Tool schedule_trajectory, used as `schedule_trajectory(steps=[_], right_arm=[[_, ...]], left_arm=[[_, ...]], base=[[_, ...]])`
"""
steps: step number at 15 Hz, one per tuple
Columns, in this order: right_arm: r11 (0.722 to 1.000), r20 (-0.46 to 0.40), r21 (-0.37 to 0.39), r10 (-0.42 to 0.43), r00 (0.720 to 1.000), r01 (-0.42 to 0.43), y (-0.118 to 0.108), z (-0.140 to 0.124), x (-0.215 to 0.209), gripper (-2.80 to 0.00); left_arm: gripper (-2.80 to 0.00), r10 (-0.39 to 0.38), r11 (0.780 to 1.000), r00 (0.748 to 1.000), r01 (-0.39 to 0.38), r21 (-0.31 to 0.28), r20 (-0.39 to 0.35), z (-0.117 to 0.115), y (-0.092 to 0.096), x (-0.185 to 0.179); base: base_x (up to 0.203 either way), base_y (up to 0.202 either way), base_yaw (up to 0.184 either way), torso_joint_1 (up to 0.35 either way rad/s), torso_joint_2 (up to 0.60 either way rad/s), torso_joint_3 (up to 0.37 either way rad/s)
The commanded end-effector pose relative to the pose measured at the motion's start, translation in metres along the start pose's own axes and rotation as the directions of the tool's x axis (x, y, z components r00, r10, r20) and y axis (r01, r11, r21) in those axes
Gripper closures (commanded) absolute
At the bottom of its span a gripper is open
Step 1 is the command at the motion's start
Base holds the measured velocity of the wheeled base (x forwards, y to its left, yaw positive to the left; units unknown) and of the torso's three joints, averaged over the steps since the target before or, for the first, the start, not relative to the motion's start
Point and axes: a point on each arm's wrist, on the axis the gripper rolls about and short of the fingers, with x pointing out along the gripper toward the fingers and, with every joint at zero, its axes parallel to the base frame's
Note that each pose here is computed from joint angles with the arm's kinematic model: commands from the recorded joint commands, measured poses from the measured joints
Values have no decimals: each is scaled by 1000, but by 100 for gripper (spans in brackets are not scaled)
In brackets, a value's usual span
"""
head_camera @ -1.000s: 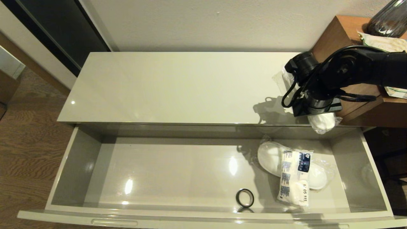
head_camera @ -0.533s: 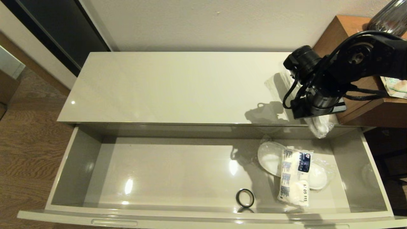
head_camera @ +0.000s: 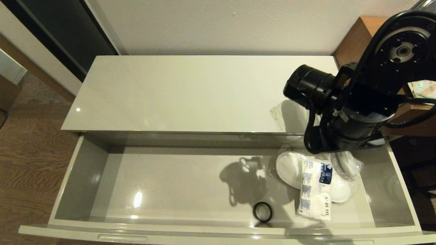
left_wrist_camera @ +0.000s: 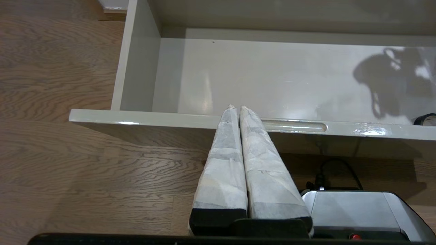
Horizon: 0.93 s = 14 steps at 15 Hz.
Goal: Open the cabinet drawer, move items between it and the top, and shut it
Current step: Put the disposable slippers in the drawer
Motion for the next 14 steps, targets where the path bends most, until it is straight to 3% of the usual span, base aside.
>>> schedule_trajectory(steps=[1, 3, 7, 10, 14], right_arm=[[989, -123, 93, -102, 987, 114, -1, -18, 6, 0], [982, -199, 107, -135, 971, 159, 1, -29, 15, 0], [962, -322, 49, -240, 916, 269, 1, -59, 38, 0], [955, -392, 6, -271, 879, 297, 0, -78, 52, 0], [958, -413, 3, -261, 873, 288, 14, -94, 80, 0]], left_arm=[[0, 0, 1000, 1000, 0, 0, -1, 0, 0, 0], [0, 0, 1000, 1000, 0, 0, -2, 0, 0, 0], [0, 0, 1000, 1000, 0, 0, -1, 0, 0, 0], [0, 0, 1000, 1000, 0, 1, 0, 0, 0, 0], [0, 0, 1000, 1000, 0, 0, 0, 0, 0, 0]], base=[[0, 0, 0, 0, 0, 0], [0, 0, 0, 0, 0, 0], [0, 0, 0, 0, 0, 0], [0, 0, 0, 0, 0, 0], [0, 0, 0, 0, 0, 0]])
